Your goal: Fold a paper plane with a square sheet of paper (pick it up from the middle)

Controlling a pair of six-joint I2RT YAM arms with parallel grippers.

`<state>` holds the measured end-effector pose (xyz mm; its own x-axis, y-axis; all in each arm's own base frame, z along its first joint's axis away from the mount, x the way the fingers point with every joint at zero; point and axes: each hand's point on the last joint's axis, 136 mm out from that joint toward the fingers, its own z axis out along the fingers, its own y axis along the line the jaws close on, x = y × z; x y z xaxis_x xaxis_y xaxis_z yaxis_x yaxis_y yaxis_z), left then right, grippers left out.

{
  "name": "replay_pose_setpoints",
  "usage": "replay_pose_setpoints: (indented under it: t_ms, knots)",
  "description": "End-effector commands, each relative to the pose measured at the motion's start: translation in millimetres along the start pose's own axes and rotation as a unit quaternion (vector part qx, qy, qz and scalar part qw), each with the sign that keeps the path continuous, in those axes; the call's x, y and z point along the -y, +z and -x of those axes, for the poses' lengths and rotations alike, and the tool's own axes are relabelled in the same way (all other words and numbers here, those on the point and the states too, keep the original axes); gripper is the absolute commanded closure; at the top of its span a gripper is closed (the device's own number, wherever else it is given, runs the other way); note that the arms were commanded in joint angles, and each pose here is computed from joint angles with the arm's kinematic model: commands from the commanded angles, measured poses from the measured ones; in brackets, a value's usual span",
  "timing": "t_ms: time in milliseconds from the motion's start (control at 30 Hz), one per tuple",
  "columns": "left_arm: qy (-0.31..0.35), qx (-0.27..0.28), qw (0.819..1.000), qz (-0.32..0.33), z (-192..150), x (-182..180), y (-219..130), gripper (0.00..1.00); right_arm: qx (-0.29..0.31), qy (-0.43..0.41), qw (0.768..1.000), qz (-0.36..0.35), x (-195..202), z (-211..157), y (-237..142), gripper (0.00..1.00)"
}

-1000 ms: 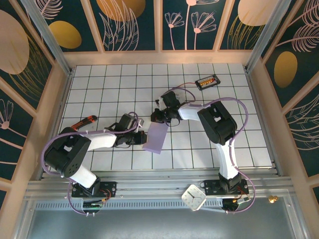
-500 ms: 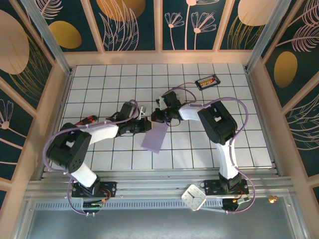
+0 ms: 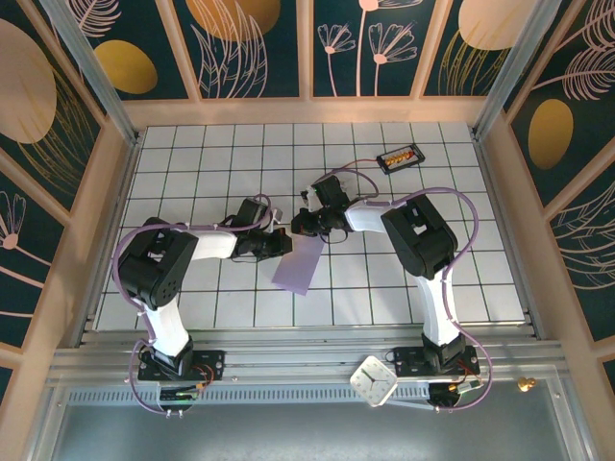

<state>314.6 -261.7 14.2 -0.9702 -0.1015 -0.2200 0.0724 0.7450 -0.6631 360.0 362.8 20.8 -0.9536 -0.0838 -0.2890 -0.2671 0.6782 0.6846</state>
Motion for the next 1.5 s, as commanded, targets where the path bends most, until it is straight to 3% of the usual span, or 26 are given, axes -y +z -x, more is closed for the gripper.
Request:
replay_pose_setpoints:
  t_ms: [0,267,567,967,1467]
  knots:
    - [0.001,-0.013,1.000,0.013,-13,-14,-2,1.00,-0.022,0.023,0.998,-0.063,47,-22,9,1.00]
    - [-0.017,-0.057,0.997,0.039,-62,-43,-11,1.00,-0.023,0.025,0.997,-0.068,50,-22,9,1.00]
    - [-0.020,-0.091,0.995,0.045,-100,-50,-23,1.00,-0.029,0.029,0.997,-0.072,55,-24,13,1.00]
    - [-0.062,-0.108,0.991,0.050,-143,-65,-37,1.00,-0.028,0.031,0.996,-0.075,57,-21,14,1.00]
    - [-0.082,-0.107,0.988,0.079,-173,-82,-54,1.00,-0.027,0.033,0.996,-0.079,60,-22,14,1.00]
